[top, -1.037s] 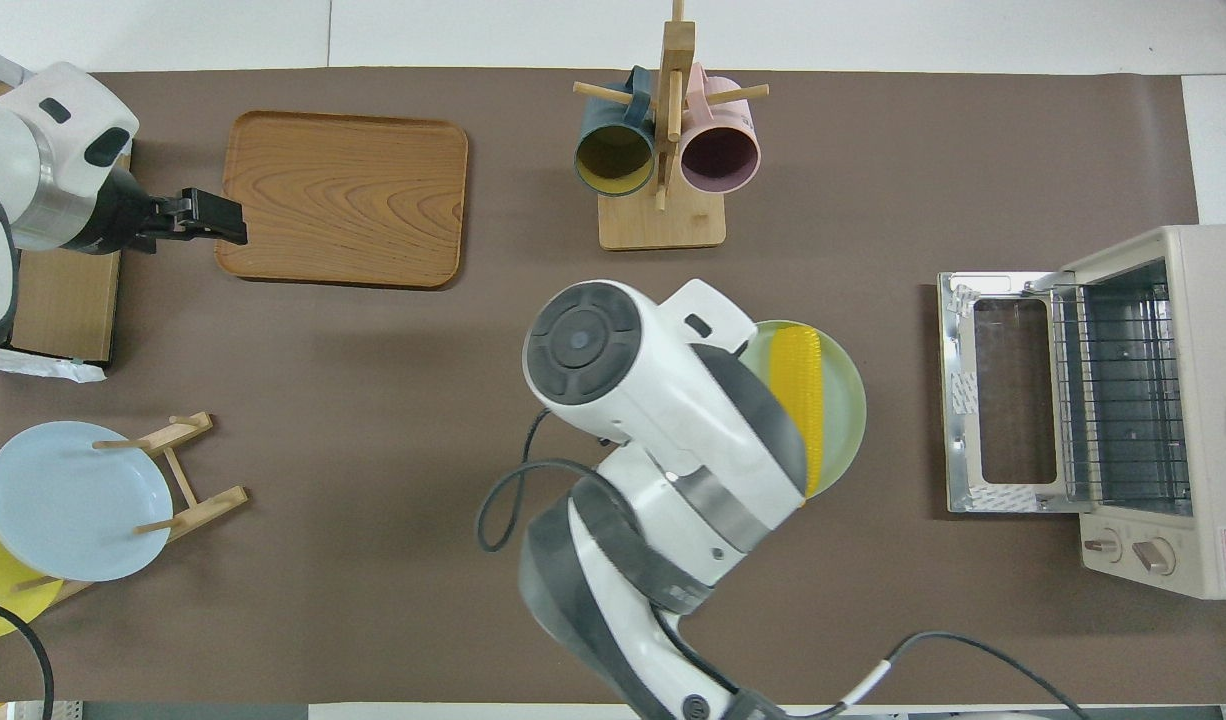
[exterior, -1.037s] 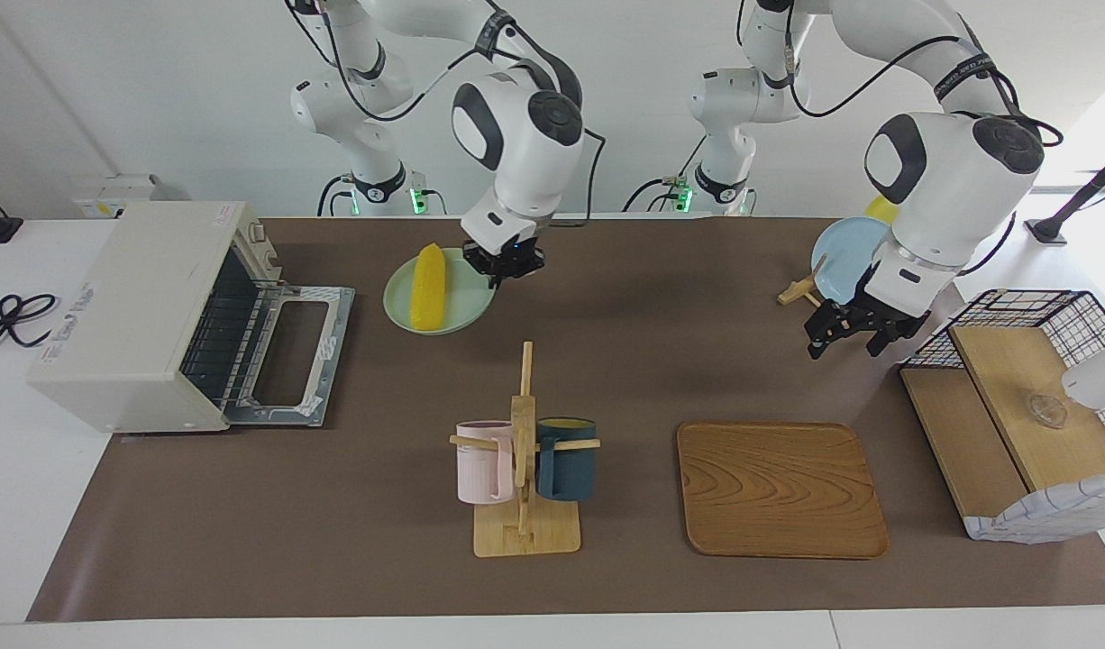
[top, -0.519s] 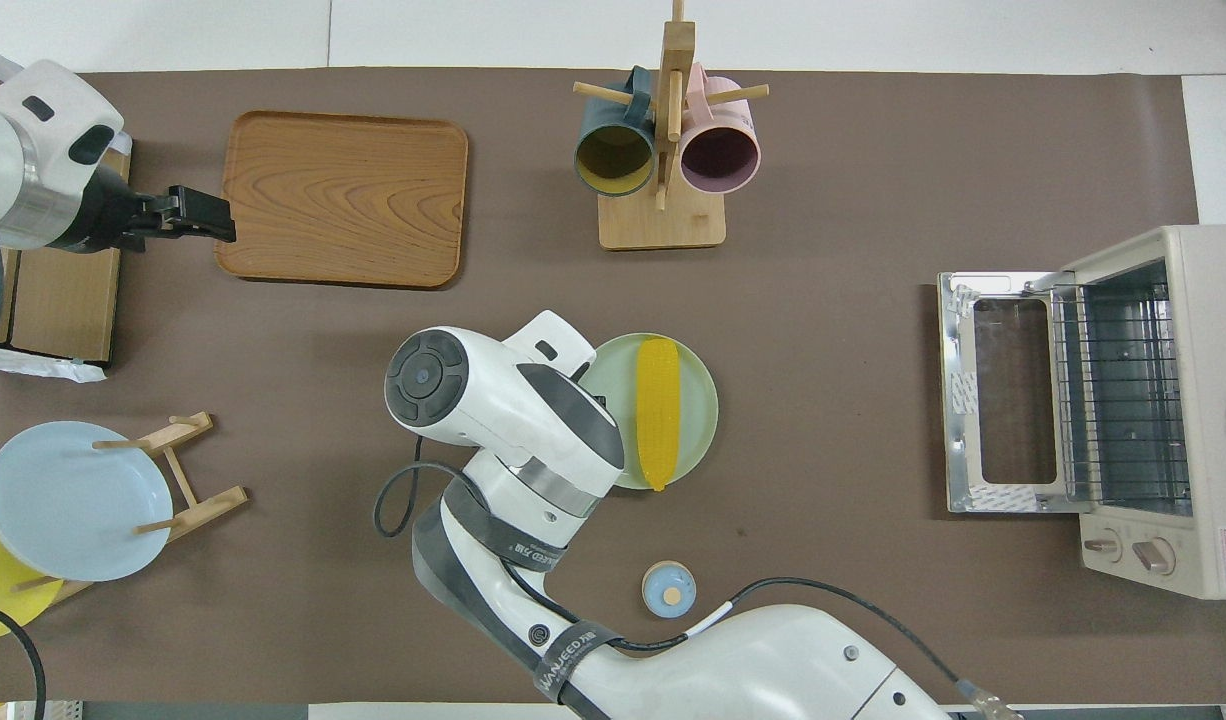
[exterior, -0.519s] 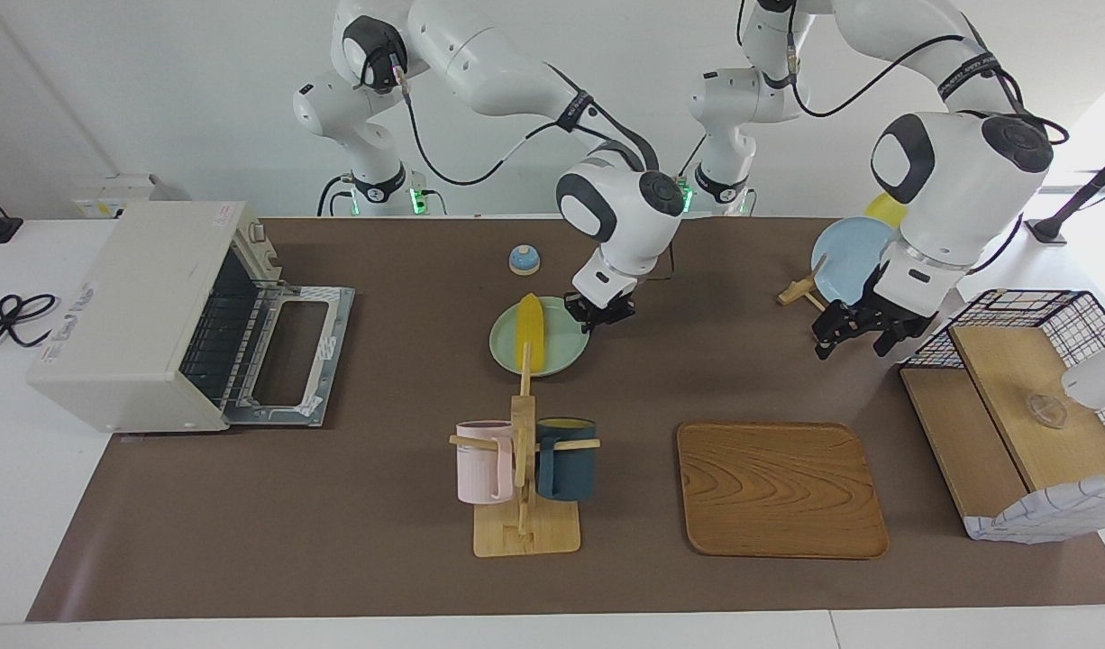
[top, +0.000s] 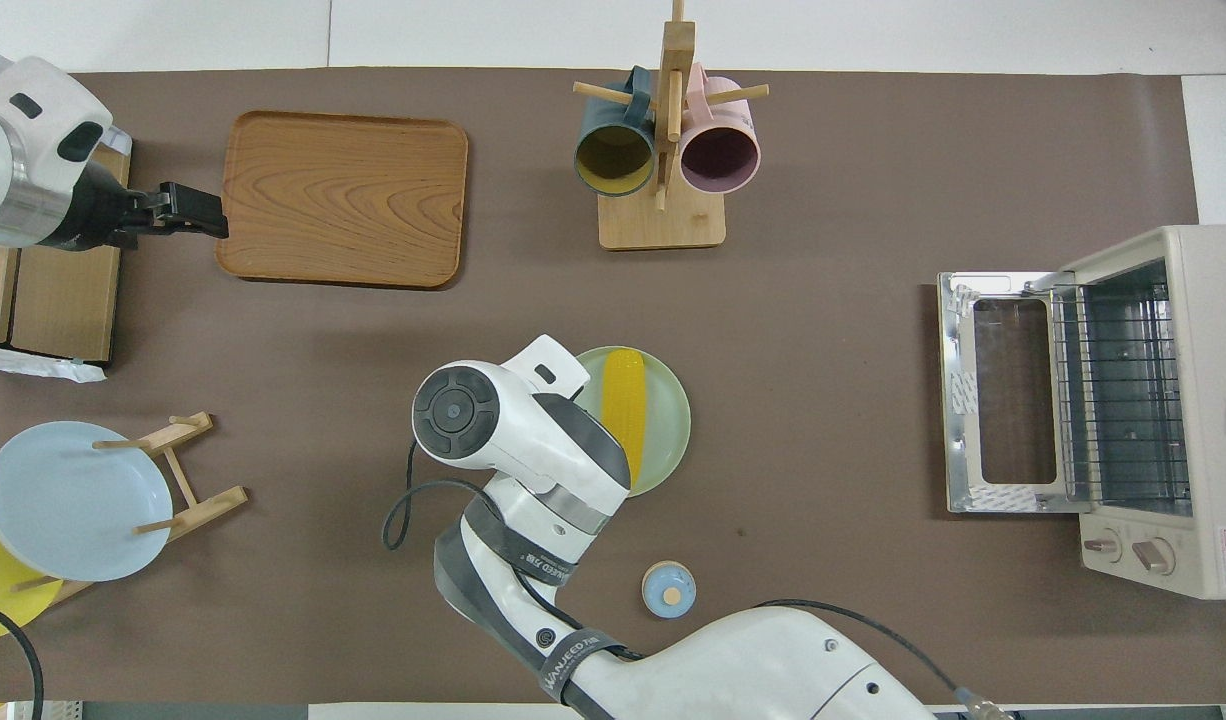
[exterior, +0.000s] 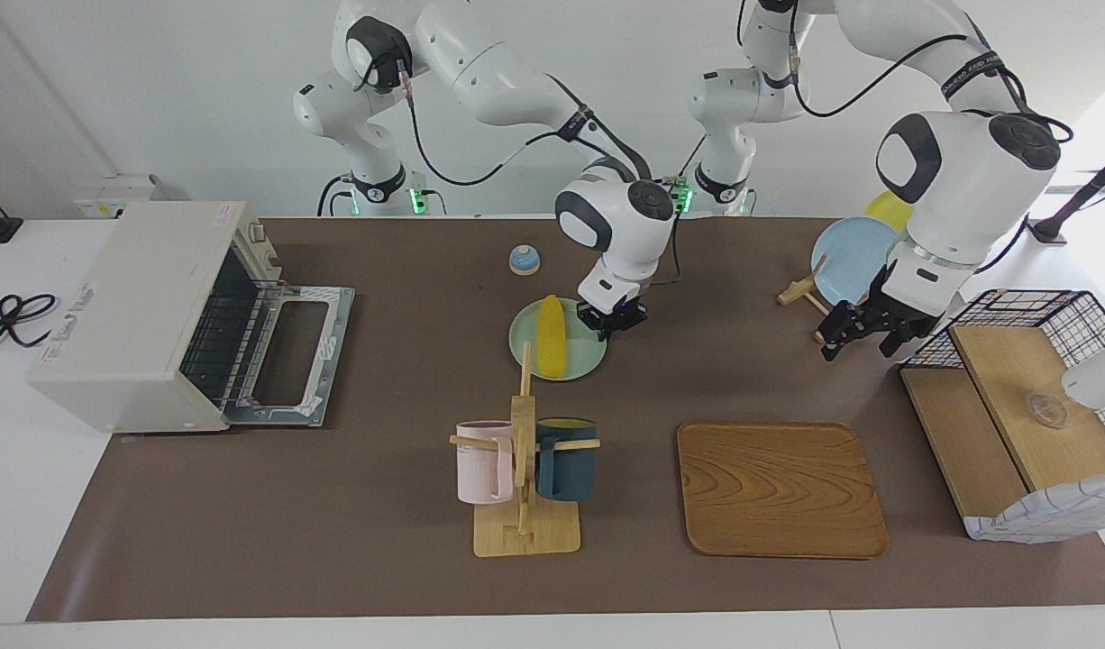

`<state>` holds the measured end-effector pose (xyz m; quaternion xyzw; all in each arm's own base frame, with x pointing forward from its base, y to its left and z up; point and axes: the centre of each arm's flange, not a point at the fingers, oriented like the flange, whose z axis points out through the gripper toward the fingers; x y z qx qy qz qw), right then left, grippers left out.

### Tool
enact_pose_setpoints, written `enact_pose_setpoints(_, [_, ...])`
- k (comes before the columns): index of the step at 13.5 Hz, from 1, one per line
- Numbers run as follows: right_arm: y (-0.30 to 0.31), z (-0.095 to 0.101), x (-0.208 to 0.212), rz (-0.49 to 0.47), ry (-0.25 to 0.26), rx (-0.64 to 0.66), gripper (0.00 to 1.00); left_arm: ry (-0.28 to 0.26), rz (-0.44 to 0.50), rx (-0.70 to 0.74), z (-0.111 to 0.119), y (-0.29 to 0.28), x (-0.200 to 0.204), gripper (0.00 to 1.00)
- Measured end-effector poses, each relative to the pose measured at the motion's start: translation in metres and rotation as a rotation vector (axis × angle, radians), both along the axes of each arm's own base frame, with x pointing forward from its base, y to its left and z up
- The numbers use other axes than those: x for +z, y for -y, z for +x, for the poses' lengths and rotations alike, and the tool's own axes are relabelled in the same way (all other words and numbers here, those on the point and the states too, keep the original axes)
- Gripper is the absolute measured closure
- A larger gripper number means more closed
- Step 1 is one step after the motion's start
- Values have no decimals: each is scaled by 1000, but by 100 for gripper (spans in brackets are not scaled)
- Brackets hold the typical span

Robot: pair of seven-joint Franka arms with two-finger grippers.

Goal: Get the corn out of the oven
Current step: 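Set the green plate down on the table center with the right gripper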

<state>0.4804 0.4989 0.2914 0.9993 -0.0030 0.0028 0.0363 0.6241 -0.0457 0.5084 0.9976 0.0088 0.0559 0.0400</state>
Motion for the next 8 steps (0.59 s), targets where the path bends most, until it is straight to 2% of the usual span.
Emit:
enact_pose_setpoints(3, [-9,0,6,53,41,9,45,0,0,0,0,0,0,0])
enact_pose_setpoints(6, [-5,12,40,80,72,-6,11,1,0,-1,0,1,0,0])
enact_pose_setpoints(7, [2,17,57,77,74,-12,1,1,0,-2,0,2,0,0])
enact_pose_setpoints(8, [13,23,77,73,76,-18,0,1,-1,-4,0,2,0,0])
